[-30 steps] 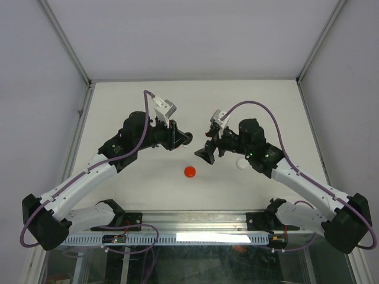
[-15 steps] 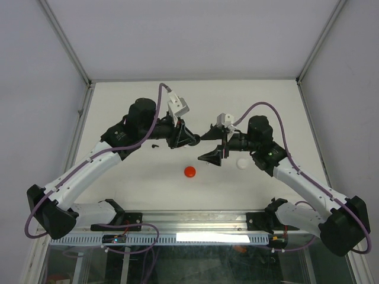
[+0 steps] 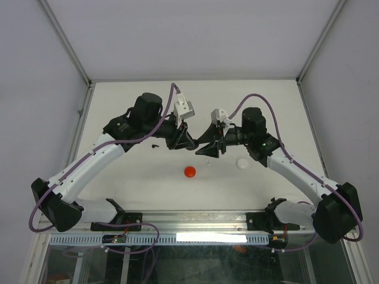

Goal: Insert the wireless bluetooth earbuds into the charging case
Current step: Pick up the charging case at the center of the board.

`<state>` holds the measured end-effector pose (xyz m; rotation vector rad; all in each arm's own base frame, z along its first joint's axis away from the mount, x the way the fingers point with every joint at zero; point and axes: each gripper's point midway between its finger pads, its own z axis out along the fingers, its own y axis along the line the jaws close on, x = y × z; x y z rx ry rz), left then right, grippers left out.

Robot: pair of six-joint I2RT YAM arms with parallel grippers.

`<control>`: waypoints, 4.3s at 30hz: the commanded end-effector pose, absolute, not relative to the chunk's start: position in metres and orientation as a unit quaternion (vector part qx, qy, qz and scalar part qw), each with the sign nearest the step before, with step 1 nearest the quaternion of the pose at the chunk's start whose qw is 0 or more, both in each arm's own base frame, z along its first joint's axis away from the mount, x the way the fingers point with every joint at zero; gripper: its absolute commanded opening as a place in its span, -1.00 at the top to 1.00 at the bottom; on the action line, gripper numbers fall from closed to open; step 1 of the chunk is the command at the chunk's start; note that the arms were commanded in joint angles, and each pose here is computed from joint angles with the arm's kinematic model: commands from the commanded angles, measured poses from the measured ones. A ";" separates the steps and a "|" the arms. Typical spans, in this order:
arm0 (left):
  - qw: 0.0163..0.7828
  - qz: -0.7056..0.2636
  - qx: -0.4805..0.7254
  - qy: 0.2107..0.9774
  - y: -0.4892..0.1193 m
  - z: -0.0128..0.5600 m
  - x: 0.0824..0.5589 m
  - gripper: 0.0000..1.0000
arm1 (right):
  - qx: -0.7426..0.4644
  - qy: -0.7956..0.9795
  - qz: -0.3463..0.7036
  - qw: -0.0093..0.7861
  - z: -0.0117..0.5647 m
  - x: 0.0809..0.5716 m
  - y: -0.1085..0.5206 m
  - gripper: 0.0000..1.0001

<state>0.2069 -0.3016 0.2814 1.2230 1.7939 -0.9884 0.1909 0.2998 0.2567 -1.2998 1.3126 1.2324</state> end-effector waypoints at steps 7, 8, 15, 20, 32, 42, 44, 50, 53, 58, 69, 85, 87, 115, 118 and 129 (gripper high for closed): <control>0.379 -0.383 0.508 0.672 -0.304 0.300 0.208 1.00 | -0.542 0.488 0.524 0.440 0.284 0.185 0.306 0.09; 0.376 -0.383 0.508 0.674 -0.304 0.299 0.208 1.00 | -0.541 0.489 0.525 0.438 0.284 0.185 0.306 0.09; 0.364 -0.382 0.511 0.678 -0.306 0.297 0.209 1.00 | -0.540 0.492 0.530 0.430 0.283 0.186 0.311 0.14; 0.365 -0.382 0.515 0.675 -0.307 0.299 0.208 1.00 | -0.540 0.495 0.533 0.422 0.281 0.187 0.314 0.19; 0.359 -0.382 0.522 0.672 -0.308 0.298 0.205 1.00 | -0.547 0.497 0.540 0.402 0.274 0.185 0.319 0.25; 0.368 -0.373 0.523 0.673 -0.304 0.301 0.205 1.00 | -0.548 0.509 0.540 0.386 0.266 0.182 0.317 0.53; 0.371 -0.373 0.523 0.671 -0.303 0.302 0.204 1.00 | -0.549 0.510 0.541 0.382 0.264 0.181 0.317 0.56; 0.374 -0.371 0.521 0.672 -0.302 0.304 0.205 0.92 | -0.547 0.516 0.540 0.379 0.262 0.181 0.316 1.00; 0.383 -0.362 0.515 0.676 -0.300 0.304 0.207 0.84 | -0.539 0.521 0.537 0.388 0.262 0.184 0.316 1.00; 0.440 -0.359 0.481 0.668 -0.293 0.317 0.210 0.53 | -0.508 0.530 0.533 0.421 0.268 0.192 0.312 1.00; 0.528 -0.414 0.374 0.641 -0.285 0.325 0.203 0.09 | -0.436 0.534 0.547 0.476 0.276 0.199 0.304 1.00; 0.516 -0.487 0.347 0.614 -0.294 0.314 0.200 0.09 | -0.400 0.504 0.592 0.485 0.291 0.190 0.304 1.00; 0.511 -0.497 0.345 0.611 -0.294 0.313 0.199 0.14 | -0.399 0.503 0.595 0.484 0.290 0.190 0.304 1.00; 0.468 -0.552 0.354 0.593 -0.299 0.304 0.188 1.00 | -0.403 0.495 0.613 0.466 0.285 0.185 0.306 0.92; 0.471 -0.550 0.358 0.590 -0.298 0.304 0.187 1.00 | -0.405 0.499 0.612 0.461 0.282 0.185 0.306 0.60; 0.482 -0.545 0.363 0.582 -0.296 0.307 0.185 1.00 | -0.406 0.508 0.606 0.458 0.277 0.186 0.306 0.18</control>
